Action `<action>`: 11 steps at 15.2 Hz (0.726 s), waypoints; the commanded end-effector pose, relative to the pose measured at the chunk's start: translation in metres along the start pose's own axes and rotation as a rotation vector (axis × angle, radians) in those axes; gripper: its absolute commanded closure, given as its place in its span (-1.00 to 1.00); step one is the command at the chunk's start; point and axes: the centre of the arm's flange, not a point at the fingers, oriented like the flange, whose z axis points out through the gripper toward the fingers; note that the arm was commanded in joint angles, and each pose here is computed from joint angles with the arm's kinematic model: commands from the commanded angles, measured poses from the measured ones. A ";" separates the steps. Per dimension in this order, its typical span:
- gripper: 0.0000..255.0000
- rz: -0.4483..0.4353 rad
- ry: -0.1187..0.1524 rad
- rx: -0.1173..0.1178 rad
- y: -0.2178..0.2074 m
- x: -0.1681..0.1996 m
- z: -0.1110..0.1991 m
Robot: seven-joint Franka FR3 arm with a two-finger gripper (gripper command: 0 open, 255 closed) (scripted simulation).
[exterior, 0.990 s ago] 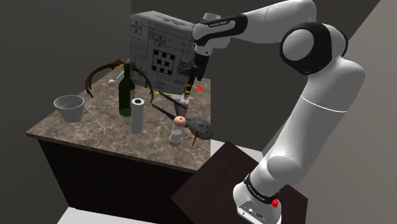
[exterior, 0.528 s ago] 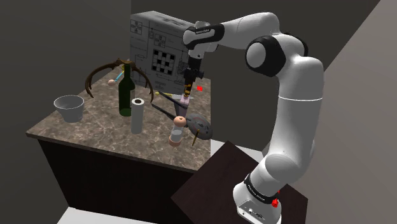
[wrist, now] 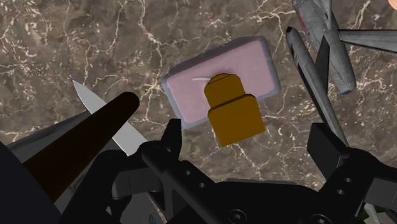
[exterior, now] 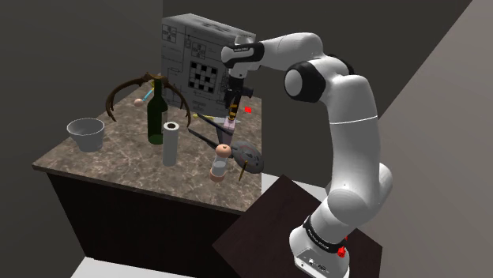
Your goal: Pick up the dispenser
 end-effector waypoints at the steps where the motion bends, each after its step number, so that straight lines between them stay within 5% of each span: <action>1: -1.00 0.000 0.000 0.000 0.002 0.002 0.010; 5: -1.00 0.000 0.000 0.000 0.003 0.003 0.024; 6: 1.00 0.000 0.000 0.000 0.003 0.003 0.023; 11: 1.00 0.000 0.000 0.000 0.003 0.003 0.023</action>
